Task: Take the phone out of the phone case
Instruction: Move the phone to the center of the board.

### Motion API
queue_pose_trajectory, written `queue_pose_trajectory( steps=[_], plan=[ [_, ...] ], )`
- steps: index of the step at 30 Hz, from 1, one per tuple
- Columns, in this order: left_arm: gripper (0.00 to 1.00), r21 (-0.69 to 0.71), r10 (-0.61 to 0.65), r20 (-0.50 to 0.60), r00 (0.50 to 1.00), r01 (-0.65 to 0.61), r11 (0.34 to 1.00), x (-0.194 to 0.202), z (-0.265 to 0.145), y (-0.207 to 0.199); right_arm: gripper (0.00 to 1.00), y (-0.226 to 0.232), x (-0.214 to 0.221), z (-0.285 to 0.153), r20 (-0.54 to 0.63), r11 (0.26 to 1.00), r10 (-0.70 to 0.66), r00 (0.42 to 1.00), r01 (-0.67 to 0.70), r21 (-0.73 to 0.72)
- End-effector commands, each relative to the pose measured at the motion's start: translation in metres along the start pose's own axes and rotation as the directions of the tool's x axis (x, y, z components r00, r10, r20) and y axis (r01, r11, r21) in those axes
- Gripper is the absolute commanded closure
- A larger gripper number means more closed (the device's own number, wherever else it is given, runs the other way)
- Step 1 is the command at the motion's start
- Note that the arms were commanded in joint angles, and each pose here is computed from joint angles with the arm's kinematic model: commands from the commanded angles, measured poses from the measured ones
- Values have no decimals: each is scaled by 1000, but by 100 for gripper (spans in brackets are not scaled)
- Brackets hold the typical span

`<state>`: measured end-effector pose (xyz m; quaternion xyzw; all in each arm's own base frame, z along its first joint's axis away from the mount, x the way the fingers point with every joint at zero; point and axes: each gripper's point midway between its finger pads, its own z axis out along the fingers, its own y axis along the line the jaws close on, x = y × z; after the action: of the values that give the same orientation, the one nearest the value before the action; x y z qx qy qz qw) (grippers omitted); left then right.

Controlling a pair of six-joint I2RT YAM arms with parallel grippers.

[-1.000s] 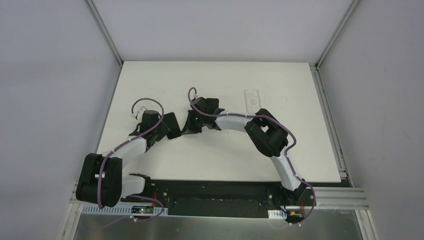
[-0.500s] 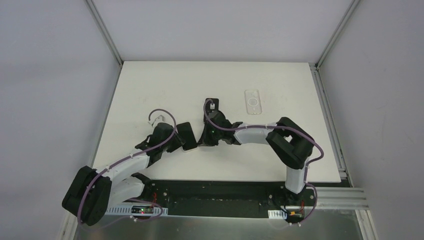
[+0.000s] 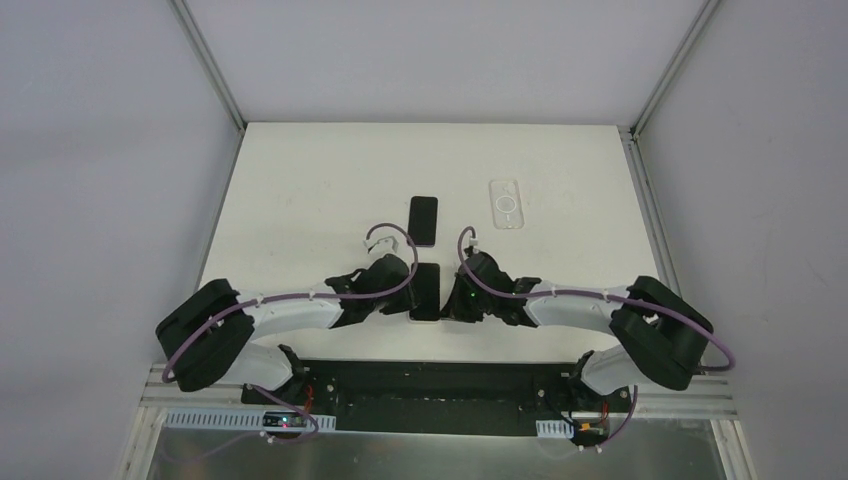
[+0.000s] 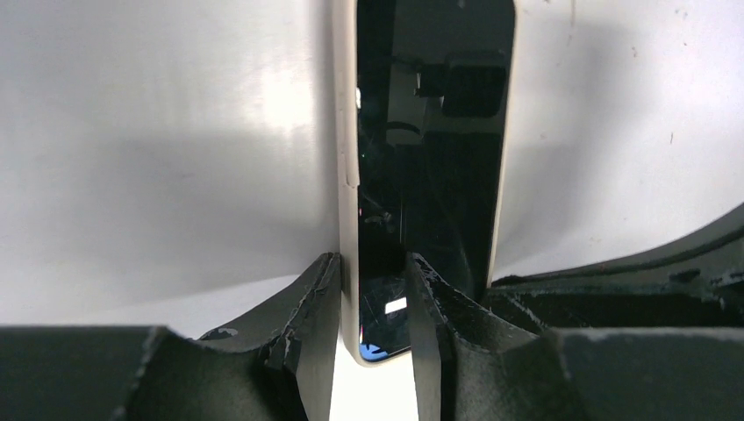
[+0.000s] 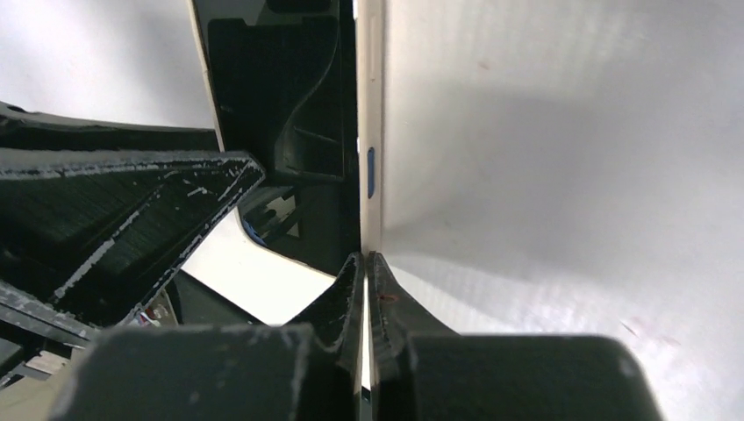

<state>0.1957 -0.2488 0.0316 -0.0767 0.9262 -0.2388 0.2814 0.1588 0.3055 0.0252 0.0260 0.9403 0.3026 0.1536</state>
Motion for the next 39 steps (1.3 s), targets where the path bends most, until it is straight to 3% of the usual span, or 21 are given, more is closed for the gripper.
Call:
queue_pose_trajectory(
  steps=[1,9,10,15,19,30,39],
  plan=[
    [67,34,41,-68,997,-39,999,18,12,-26,100,-55,28,-15,-47,985,3,999,5,172],
    [66,73,73,-74,995,-68,995,21,22,-52,98,-80,21,-42,63,976,-1,998,-13,216],
    [65,76,72,-63,995,-67,995,19,20,-52,94,-79,19,-45,76,978,-4,997,-12,210],
    [50,79,70,-7,998,-69,995,10,7,-44,49,-70,2,-60,161,984,1,987,-29,176],
    [44,69,92,3,996,-92,993,12,3,-33,34,-75,-12,-62,213,982,44,976,-81,170],
    [53,166,150,-88,985,-133,977,35,12,-55,38,-61,-39,-39,186,978,157,970,-178,105],
    [57,228,204,-98,974,-177,957,39,11,-73,43,-49,-42,-23,130,979,164,978,-178,103]
  ],
)
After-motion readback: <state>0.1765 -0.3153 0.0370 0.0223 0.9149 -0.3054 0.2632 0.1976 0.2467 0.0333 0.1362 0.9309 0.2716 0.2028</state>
